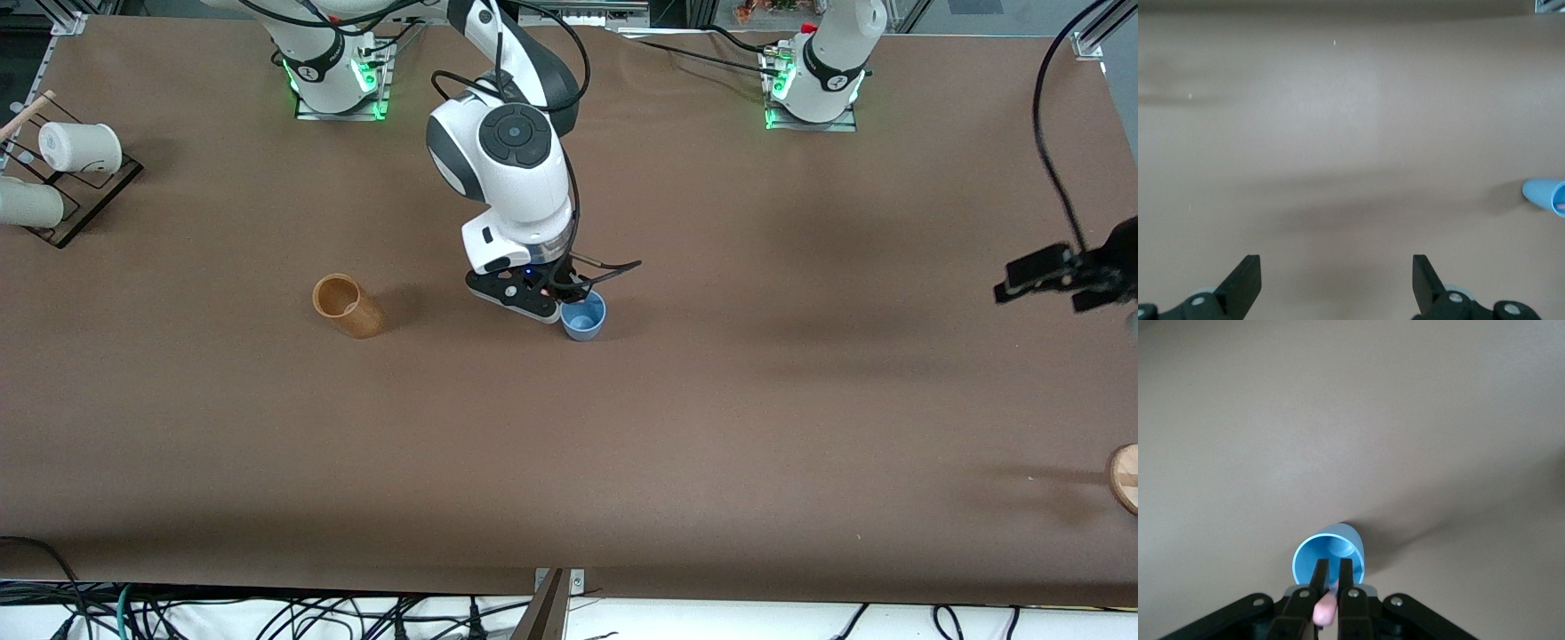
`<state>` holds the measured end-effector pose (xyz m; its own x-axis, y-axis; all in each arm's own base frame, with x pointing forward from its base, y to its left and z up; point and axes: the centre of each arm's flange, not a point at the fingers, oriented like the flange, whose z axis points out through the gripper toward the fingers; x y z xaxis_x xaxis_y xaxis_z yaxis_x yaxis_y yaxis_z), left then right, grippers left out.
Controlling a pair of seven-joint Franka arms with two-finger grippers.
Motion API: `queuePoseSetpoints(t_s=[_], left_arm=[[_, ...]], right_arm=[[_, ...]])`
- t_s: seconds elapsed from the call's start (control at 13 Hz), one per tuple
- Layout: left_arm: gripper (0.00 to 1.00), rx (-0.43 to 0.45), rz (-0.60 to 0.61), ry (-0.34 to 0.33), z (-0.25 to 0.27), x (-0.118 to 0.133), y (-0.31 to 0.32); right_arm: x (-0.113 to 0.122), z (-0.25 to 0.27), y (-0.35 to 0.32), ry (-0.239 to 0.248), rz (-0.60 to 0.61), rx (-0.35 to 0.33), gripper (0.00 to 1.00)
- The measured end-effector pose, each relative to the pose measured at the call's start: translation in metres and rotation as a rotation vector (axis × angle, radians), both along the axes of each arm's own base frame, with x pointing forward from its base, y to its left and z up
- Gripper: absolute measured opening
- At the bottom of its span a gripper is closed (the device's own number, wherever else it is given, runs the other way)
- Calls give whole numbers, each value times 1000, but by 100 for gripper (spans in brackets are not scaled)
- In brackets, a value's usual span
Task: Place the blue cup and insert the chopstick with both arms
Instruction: 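Lower the chopstick into the blue cup with the right gripper while the left gripper withdraws, then open the right gripper to release the chopstick in the blue cup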
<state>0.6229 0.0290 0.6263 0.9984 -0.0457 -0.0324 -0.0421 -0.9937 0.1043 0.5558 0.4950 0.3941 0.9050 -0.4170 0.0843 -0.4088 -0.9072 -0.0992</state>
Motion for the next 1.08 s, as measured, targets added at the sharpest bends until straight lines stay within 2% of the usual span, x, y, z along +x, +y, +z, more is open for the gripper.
queuePoseSetpoints(t_s=[0.23, 0.31, 0.54, 0.85, 0.92, 1.08], left_arm=[[100, -6, -8, 66, -5, -42, -3], [100, -5, -17, 75, -6, -51, -7], [100, 103, -109, 74, -1, -62, -18], [100, 121, -183, 69, 1, -63, -36], [100, 120, -188, 68, 0, -62, -37], [100, 118, -195, 70, -2, -62, -39]], right_arm=[[-2, -18, 6, 11, -34, -4, 9], [-3, -21, 9, 10, -36, -3, 15], [-2, -14, 10, -3, -36, 4, 47], [2, 7, 0, 7, -37, -25, 93], [2, 22, -6, 15, -10, -41, 100], [5, 57, -30, 31, 68, -84, 100]])
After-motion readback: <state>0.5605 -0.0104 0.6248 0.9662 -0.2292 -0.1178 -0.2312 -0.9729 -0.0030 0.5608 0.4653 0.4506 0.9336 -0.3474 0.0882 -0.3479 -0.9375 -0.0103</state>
